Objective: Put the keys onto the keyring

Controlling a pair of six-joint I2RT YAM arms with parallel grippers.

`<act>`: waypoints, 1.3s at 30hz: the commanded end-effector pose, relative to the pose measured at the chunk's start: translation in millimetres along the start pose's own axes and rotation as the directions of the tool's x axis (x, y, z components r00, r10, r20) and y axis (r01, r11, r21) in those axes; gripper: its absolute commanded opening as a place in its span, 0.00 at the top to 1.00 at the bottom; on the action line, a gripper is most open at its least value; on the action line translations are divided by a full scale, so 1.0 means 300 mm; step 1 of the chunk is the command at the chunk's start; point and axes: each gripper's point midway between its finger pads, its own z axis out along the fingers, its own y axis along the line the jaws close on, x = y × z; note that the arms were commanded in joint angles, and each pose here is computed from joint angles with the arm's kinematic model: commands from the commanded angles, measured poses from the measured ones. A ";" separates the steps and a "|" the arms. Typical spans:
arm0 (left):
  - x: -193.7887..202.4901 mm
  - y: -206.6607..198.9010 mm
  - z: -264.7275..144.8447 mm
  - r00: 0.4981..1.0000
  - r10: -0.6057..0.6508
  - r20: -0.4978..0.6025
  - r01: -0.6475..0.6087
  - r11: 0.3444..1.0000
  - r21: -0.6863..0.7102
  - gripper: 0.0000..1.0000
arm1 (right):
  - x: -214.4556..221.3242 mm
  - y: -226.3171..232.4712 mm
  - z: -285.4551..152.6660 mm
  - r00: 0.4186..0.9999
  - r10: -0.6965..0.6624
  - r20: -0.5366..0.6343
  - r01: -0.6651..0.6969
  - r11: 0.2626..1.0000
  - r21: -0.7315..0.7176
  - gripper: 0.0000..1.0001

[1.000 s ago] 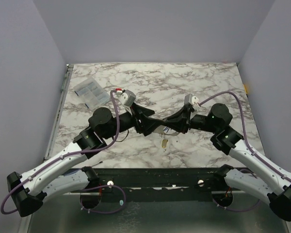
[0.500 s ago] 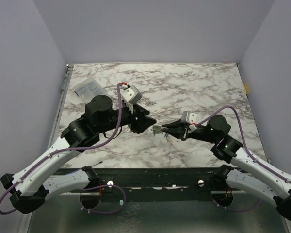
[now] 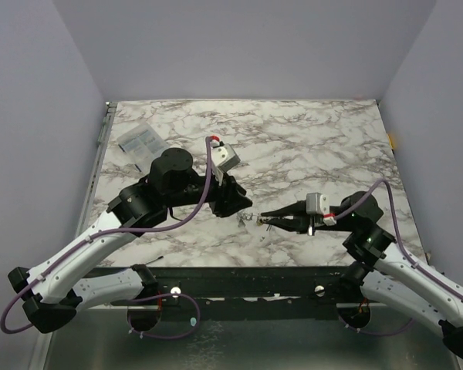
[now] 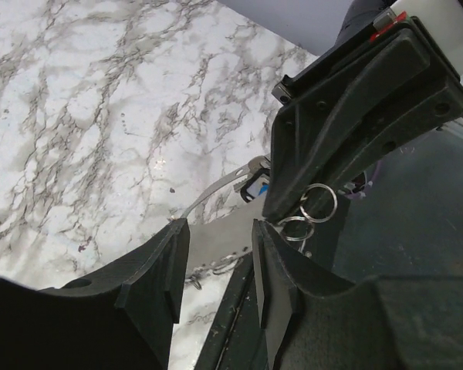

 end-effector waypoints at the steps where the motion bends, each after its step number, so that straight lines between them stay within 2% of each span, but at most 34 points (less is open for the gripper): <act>1: -0.074 -0.079 -0.054 0.997 0.048 0.066 -0.054 0.995 0.087 0.57 | -0.128 0.122 -0.015 0.992 -0.028 0.120 0.052 0.977 -0.206 0.99; 6: -0.090 -0.105 -0.072 0.994 0.063 0.088 -0.073 0.991 0.116 0.57 | -0.163 0.160 -0.016 0.994 0.057 0.096 -0.026 0.954 -0.297 0.99; 10: -0.099 -0.114 -0.076 0.993 0.059 0.098 -0.071 0.989 0.127 0.58 | -0.178 0.134 0.006 0.988 0.143 0.065 -0.119 0.953 -0.278 0.99; 13: -0.117 -0.128 -0.089 0.991 0.047 0.121 -0.064 0.989 0.136 0.58 | -0.162 0.090 0.041 0.957 0.288 -0.030 -0.288 0.931 -0.225 0.99; 20: -0.123 -0.151 -0.097 0.987 0.020 0.158 -0.047 0.984 0.172 0.59 | -0.136 0.045 0.076 0.881 0.445 -0.158 -0.467 0.872 -0.145 0.99; 24: -0.124 -0.159 -0.095 0.985 0.011 0.172 -0.044 0.981 0.187 0.59 | -0.133 0.027 0.082 0.859 0.482 -0.173 -0.502 0.858 -0.104 0.99; 30: -0.113 -0.142 -0.104 0.982 0.013 0.187 -0.043 0.987 0.156 0.51 | -0.138 -0.025 0.080 0.848 0.505 -0.161 -0.511 0.860 0.003 0.99; 36: -0.063 -0.076 -0.083 0.983 -0.012 0.185 -0.001 0.998 0.069 0.34 | -0.137 -0.102 0.066 0.856 0.508 -0.097 -0.492 0.858 0.150 0.99; 39: -0.050 -0.052 -0.074 0.981 -0.022 0.195 0.014 0.999 0.040 0.32 | -0.108 -0.151 0.054 0.850 0.521 -0.076 -0.489 0.835 0.251 0.99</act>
